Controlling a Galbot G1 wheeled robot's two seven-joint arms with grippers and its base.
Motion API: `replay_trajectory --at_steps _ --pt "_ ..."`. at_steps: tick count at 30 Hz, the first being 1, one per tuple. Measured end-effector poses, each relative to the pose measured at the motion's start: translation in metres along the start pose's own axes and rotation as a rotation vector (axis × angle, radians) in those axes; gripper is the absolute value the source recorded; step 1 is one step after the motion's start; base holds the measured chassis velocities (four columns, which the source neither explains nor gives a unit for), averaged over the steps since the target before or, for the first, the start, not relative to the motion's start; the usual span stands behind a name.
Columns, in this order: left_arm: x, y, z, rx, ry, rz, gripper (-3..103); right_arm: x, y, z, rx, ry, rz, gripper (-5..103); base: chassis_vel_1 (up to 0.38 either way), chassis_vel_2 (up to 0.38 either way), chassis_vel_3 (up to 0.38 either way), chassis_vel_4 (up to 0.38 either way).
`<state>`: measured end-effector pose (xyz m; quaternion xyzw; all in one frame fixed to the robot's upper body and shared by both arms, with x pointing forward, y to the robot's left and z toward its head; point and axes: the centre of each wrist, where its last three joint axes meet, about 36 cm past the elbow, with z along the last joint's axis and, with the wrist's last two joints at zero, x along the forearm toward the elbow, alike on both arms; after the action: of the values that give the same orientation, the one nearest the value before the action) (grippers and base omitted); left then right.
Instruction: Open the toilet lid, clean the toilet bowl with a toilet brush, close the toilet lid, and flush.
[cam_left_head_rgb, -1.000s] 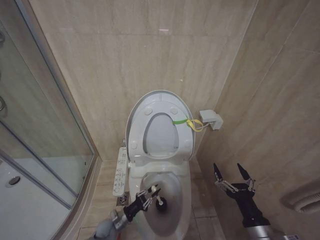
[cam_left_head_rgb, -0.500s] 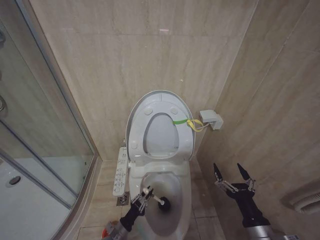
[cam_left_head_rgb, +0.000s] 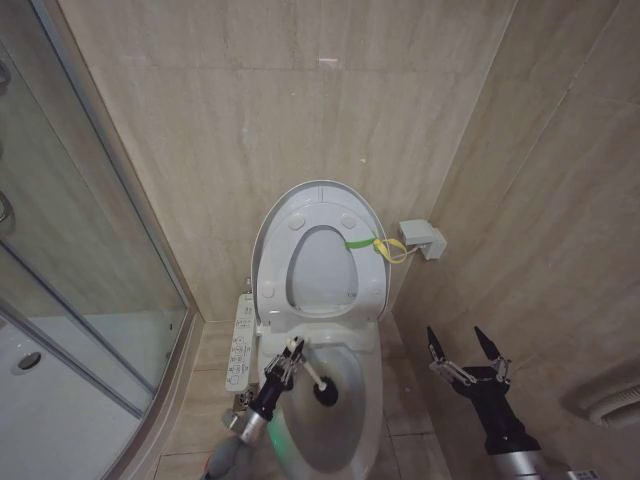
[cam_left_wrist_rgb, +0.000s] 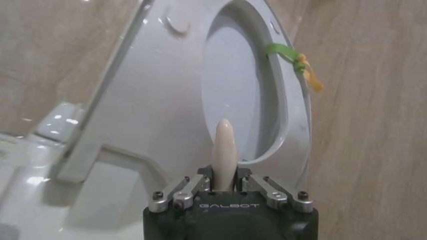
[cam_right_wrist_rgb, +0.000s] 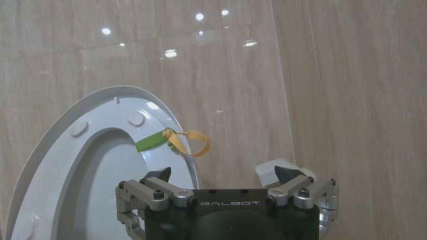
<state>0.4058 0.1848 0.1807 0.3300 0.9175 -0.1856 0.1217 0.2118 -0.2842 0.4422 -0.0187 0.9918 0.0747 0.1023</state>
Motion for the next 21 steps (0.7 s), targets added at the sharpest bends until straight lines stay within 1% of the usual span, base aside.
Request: replay_trajectory --at_steps 1,2,3,6,9,12,13,17,21 --pt "-0.001 0.002 0.001 -0.010 0.013 0.018 21 0.000 0.000 0.000 0.000 0.000 0.000 100 0.000 0.000 0.000 0.000" --pt "-0.001 0.002 0.001 -0.010 0.013 0.018 21 0.000 0.000 0.000 0.000 0.000 0.000 100 0.000 0.000 0.000 0.000" --pt "0.002 0.003 0.003 -0.016 0.029 0.036 21 0.000 0.000 0.000 0.000 0.000 0.000 100 0.000 0.000 0.000 0.000" --pt "0.020 -0.002 0.011 -0.015 0.071 0.068 21 0.000 0.000 0.000 0.000 0.000 0.000 100 0.000 0.000 0.000 0.000" --pt "0.023 -0.003 0.015 -0.026 0.081 0.089 21 0.000 0.000 0.000 0.000 0.000 0.000 100 0.000 0.000 0.000 0.000" --pt "0.007 0.001 0.016 -0.040 0.071 0.117 21 0.000 0.000 0.000 0.000 0.000 0.000 100 0.000 0.000 0.000 0.000" --pt "0.007 0.001 0.016 -0.040 0.071 0.117 21 0.000 0.000 0.000 0.000 0.000 0.000 100 0.000 0.000 0.000 0.000" --pt "-0.029 0.017 0.011 -0.083 0.064 0.170 21 0.000 0.000 0.000 0.000 0.000 0.000 100 0.000 0.000 0.000 0.000" --pt "-0.044 0.023 0.012 -0.094 0.069 0.195 21 0.000 0.000 0.000 0.000 0.000 0.000 100 0.000 0.000 0.000 0.000"
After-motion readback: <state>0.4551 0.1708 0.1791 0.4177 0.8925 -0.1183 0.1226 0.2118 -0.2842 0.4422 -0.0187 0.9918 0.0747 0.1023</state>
